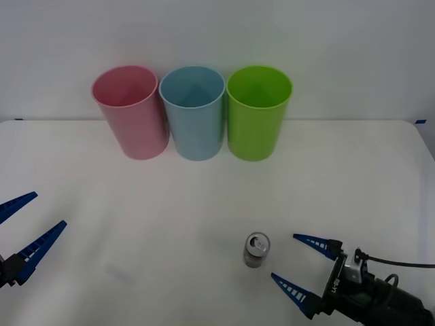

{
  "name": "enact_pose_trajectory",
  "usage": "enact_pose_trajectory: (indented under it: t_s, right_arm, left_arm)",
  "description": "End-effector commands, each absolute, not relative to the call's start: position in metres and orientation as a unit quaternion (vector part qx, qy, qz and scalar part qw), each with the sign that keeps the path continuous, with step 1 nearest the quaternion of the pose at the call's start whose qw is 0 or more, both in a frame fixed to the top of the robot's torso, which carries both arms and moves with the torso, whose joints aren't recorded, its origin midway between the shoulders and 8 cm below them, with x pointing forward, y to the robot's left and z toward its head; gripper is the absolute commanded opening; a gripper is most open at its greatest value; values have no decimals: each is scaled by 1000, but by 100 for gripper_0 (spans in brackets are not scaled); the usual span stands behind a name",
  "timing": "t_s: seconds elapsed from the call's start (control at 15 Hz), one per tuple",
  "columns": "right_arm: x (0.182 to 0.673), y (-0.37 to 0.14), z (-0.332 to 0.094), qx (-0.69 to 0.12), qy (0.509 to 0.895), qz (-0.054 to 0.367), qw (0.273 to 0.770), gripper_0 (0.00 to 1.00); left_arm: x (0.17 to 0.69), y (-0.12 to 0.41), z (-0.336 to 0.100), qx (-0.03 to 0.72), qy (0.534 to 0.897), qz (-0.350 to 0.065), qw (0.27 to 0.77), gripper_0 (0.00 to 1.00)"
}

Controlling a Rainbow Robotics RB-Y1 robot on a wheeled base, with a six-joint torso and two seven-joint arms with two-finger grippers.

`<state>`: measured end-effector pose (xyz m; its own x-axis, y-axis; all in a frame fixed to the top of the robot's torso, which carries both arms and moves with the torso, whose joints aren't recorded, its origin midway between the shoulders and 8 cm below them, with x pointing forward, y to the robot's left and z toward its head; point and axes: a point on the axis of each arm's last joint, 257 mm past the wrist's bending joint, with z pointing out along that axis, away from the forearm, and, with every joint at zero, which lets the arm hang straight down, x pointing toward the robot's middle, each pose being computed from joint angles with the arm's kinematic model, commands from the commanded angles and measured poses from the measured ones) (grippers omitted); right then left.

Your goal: Grasp the object on the table and drop it into the matching bin: aluminum can to the light blue bin, PET bottle to the pink bin.

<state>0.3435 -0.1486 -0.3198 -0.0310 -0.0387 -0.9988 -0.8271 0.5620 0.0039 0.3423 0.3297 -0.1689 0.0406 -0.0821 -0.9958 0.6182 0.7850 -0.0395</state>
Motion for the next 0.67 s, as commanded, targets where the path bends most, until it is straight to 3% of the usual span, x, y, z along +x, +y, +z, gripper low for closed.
enact_pose_trajectory:
  t_s: [0.07, 0.67]
  right_arm:
    - [348, -134, -322, -345, 638, 324, 607, 100]
    - [364, -89, -328, -355, 638, 316, 606, 100]
  left_arm:
    - [342, 330, -169, 208, 645, -253, 691, 100]
    - [342, 330, -169, 208, 645, -253, 691, 100]
